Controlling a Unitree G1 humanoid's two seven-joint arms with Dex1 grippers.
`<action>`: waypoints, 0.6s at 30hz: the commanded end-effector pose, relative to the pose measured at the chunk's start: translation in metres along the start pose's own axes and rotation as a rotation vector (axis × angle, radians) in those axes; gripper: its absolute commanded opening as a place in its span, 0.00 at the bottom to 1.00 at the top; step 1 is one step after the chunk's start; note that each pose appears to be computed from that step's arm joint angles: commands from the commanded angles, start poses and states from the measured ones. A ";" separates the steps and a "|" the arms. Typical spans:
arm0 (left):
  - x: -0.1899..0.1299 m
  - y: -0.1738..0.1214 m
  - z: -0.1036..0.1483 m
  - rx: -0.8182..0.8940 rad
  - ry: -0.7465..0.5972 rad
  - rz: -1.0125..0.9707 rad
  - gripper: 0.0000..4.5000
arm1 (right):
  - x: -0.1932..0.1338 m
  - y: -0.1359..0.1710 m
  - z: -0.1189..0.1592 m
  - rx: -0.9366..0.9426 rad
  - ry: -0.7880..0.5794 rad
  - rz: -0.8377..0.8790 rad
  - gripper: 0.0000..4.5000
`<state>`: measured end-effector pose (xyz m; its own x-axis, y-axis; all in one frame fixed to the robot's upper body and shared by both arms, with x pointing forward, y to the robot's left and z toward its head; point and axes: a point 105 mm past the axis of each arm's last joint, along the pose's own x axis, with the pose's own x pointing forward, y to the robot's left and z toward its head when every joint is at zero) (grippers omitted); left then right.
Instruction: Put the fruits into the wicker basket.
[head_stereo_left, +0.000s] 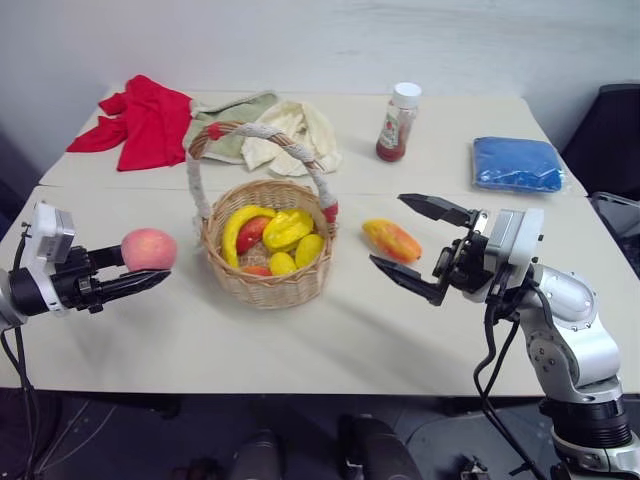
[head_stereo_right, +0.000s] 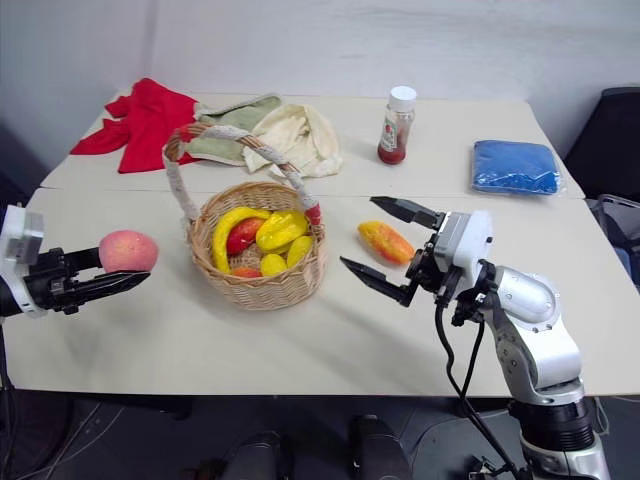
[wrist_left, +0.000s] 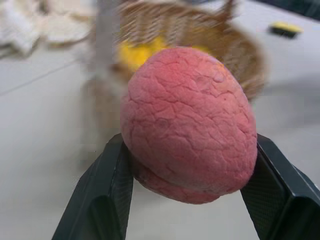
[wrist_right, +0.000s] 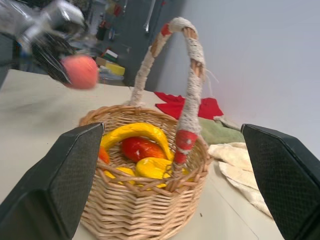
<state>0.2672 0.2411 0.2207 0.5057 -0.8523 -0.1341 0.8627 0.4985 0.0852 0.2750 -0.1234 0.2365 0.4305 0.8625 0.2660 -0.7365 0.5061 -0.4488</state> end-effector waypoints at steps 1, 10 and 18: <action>0.042 -0.005 0.013 0.007 -0.043 0.007 0.57 | -0.014 -0.013 -0.010 -0.008 0.087 -0.056 1.00; 0.085 0.000 0.024 0.121 -0.119 0.084 0.91 | -0.038 -0.044 -0.059 0.064 0.406 -0.182 1.00; 0.030 -0.011 0.038 0.165 -0.136 0.041 0.99 | -0.009 -0.067 -0.096 0.260 0.561 -0.115 1.00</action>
<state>0.2852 0.1953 0.2348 0.5409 -0.8406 -0.0294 0.8265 0.5247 0.2038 0.3667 -0.1730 0.1863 0.7097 0.6806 -0.1819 -0.7033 0.6693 -0.2395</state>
